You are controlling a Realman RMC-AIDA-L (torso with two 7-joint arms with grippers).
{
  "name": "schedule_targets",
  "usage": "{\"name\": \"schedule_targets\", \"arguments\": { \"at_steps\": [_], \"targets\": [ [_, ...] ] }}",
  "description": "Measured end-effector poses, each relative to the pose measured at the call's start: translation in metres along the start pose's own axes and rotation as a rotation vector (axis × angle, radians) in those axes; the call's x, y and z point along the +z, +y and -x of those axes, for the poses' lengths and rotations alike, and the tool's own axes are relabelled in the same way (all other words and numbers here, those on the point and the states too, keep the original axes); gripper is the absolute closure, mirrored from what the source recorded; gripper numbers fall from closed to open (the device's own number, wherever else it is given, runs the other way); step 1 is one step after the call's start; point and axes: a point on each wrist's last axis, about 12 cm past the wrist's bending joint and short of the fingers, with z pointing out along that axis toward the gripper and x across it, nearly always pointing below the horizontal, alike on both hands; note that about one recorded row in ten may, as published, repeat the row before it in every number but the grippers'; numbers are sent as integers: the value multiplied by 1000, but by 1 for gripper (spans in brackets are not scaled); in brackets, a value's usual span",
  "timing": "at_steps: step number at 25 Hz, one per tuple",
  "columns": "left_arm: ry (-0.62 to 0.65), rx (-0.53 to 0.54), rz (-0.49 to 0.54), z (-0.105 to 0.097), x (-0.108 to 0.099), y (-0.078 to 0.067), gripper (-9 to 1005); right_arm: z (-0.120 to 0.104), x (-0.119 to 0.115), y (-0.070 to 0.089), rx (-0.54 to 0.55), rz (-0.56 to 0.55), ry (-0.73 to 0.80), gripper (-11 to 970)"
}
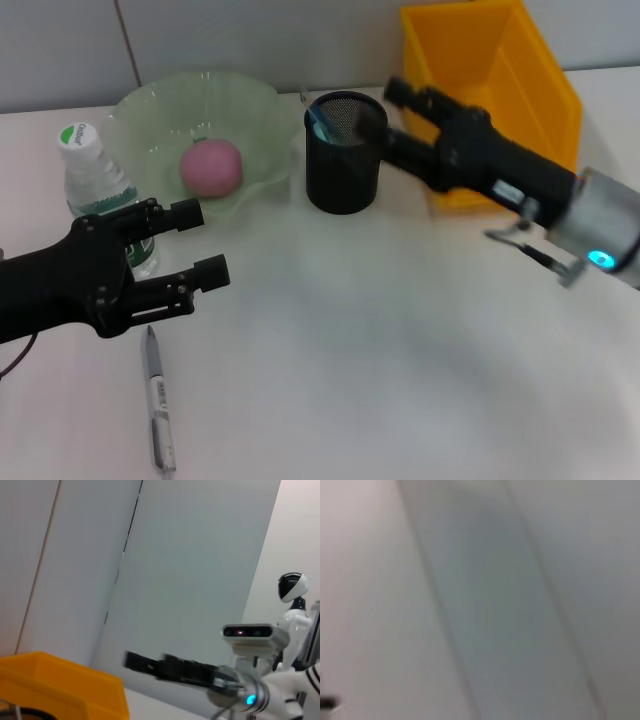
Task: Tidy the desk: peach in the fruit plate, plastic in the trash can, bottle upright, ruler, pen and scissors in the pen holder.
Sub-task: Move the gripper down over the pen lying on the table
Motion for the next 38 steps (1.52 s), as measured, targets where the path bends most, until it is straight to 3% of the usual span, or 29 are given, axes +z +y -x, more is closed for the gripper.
{"name": "schedule_targets", "arguments": {
  "at_steps": [8, 18, 24, 31, 38],
  "targets": [
    [45, 4, 18, -4, 0, 3, 190, 5, -51, 4, 3, 118, 276, 206],
    [165, 14, -23, -2, 8, 9, 189, 7, -66, 8, -72, 241, 584, 205],
    [315, 54, -82, 8, 19, 13, 189, 15, -69, 7, -93, 265, 611, 205],
    [417, 234, -185, 45, 38, 12, 189, 20, -71, 4, -18, 224, 614, 205],
    [586, 568, -321, 77, 53, 0, 190, 19, -74, 0, 54, 170, 623, 205]
  ]
}}
